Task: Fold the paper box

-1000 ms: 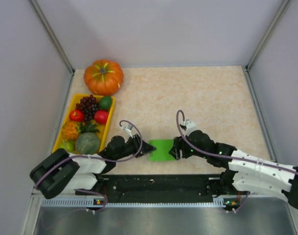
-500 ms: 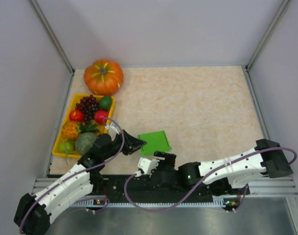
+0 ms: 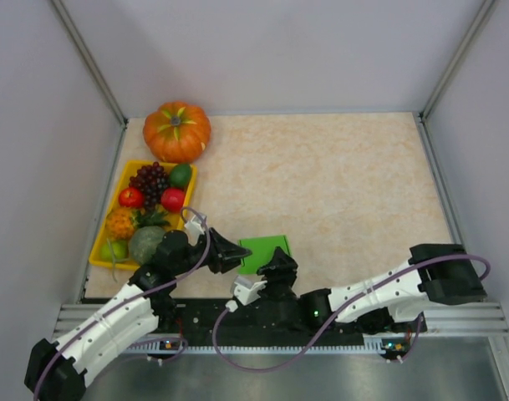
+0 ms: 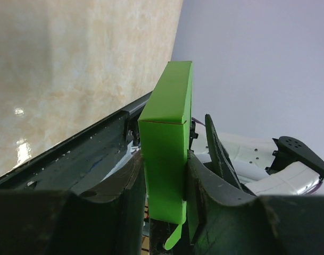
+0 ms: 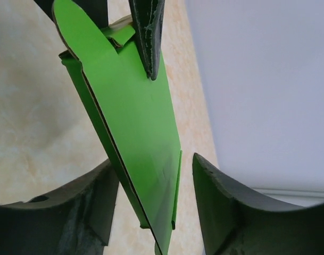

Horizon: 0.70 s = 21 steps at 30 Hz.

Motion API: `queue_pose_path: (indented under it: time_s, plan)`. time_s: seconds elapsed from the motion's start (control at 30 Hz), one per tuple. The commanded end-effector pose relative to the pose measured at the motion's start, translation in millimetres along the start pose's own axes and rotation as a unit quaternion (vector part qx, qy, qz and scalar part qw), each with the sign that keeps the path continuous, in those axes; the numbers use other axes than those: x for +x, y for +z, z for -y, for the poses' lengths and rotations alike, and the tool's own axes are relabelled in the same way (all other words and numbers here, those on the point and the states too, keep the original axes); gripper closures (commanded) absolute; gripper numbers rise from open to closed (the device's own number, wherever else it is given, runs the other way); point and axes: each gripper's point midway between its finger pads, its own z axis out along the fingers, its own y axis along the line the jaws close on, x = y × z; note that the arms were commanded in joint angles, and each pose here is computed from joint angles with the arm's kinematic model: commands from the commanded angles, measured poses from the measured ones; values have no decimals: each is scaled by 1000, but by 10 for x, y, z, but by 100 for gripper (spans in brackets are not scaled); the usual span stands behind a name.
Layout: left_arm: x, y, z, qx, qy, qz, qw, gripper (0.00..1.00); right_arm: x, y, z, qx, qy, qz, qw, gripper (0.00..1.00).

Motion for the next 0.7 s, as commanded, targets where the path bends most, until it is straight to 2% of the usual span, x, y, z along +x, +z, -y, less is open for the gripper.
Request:
queue_pose_path:
  time_s: [0.0, 0.07, 0.1, 0.2, 0.23, 0.3, 0.37, 0.4, 0.43, 0.47, 0.53, 0.57, 0.67]
  plan:
    - [37, -49, 200, 40, -3, -9, 999, 65, -221, -80, 307, 26, 55, 43, 997, 54]
    - [22, -57, 230, 48, 5, -3, 999, 59, -227, -100, 333, 18, 60, 54, 997, 59]
    - [10, -64, 262, 52, 13, 1, 999, 52, -196, -104, 316, 14, 58, 53, 997, 64]
    - [-47, -85, 329, 51, 54, 22, 997, 43, -164, -148, 304, -18, 79, 63, 995, 70]
    - [-88, -85, 324, 46, 87, 35, 995, 36, -156, -147, 292, -30, 80, 66, 994, 71]
    - [-119, -123, 363, 34, 121, 46, 991, 33, -96, -132, 255, -68, 109, 48, 991, 75]
    - [-235, -179, 305, 0, 187, 78, 979, 31, 14, -155, 161, -100, 96, 34, 990, 77]
    - [-290, -271, 477, -1, 218, 100, 971, 30, 11, -182, 114, -126, 123, 33, 984, 77]
    - [-336, -354, 288, -54, 253, 106, 960, 29, 80, -197, 14, -160, 126, 22, 979, 78]
    - [-469, -458, 318, -69, 270, 149, 949, 28, 114, -202, -14, -169, 136, 17, 976, 79]
    - [-564, -632, 312, -94, 312, 180, 928, 28, 150, -244, -158, -230, 171, 11, 958, 78]
    - [-598, -715, 374, -83, 330, 202, 918, 30, 185, -266, -206, -247, 185, 2, 951, 78]
    - [-595, -710, 391, -59, 398, 201, 893, 32, 216, -275, -281, -295, 217, -7, 931, 78]
